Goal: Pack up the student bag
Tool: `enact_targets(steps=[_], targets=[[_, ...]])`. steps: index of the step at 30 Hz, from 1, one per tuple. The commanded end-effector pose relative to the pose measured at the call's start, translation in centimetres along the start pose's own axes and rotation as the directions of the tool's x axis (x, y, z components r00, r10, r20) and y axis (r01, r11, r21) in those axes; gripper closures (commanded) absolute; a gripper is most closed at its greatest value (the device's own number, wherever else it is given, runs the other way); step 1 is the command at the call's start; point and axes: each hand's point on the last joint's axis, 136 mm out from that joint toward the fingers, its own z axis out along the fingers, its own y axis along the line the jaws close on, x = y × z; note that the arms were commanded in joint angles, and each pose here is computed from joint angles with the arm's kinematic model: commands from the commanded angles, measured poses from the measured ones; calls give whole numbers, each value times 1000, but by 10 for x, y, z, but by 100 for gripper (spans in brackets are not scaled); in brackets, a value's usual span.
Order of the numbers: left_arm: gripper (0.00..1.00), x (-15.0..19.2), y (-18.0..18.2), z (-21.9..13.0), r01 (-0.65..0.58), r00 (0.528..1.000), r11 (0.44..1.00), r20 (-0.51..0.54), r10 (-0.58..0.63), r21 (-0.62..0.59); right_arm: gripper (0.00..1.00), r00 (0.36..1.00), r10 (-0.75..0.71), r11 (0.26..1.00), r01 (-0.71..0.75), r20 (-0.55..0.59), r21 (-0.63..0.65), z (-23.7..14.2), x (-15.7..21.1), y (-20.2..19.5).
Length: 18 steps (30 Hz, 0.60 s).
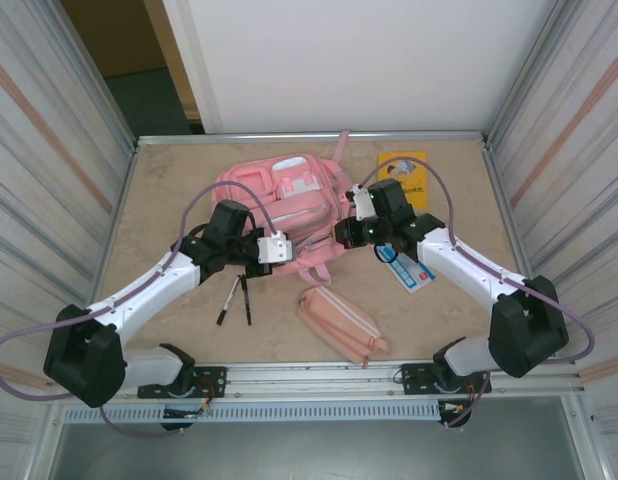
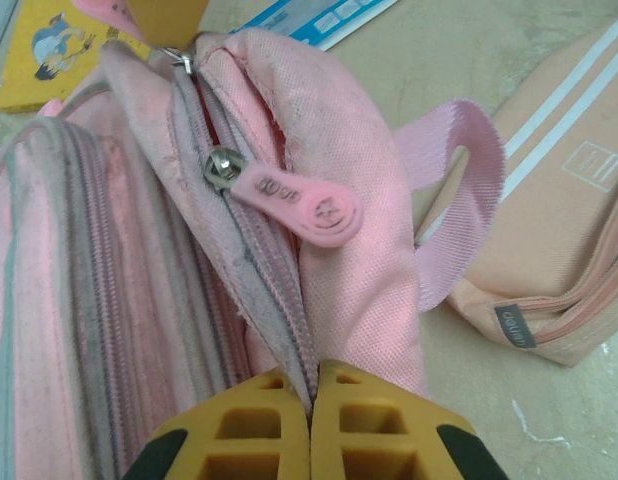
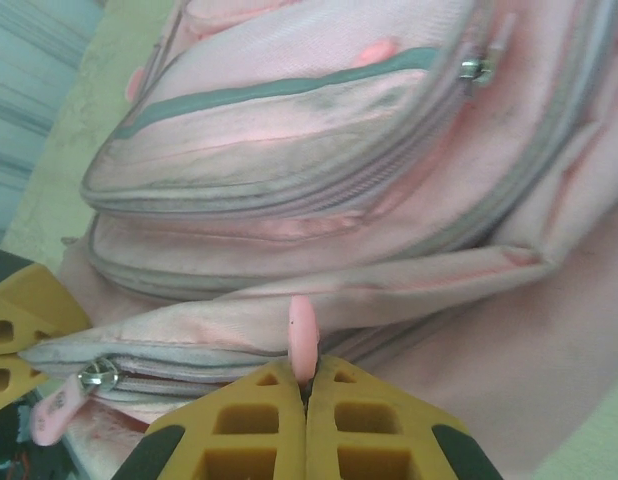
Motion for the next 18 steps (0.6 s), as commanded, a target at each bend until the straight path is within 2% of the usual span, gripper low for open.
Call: enact_targets(steps=[1,5,8,11,13,16,18], targets=[[100,-20,-5,-12,-3,997,996,76,-3,88,100,989,-17,995,2,148,104,-22,-25,-35],[100,-40,-10,-30,-14,987,990,157,-9,143,100,983,26,993,-45,180,105,-21,-32,-62],[100,-53,-7,-48,-17,962,992,271,-18,126,100,977,16,996,-35,213,86,-19,-42,-65],[100,-58,-2,-59,5,941,995,337,-38,100,100,973,12,997,-28,230,67,-22,-53,-67],[100,-53,1,-63,28,932,996,358,-57,86,100,971,15,998,-29,241,54,-26,-58,-67],[100,-39,6,-60,30,942,999,332,-42,41,100,962,-12,998,-3,273,56,-36,-64,-64],[100,-42,8,-65,22,928,999,370,-35,39,100,954,-30,997,8,299,75,-40,-65,-66]])
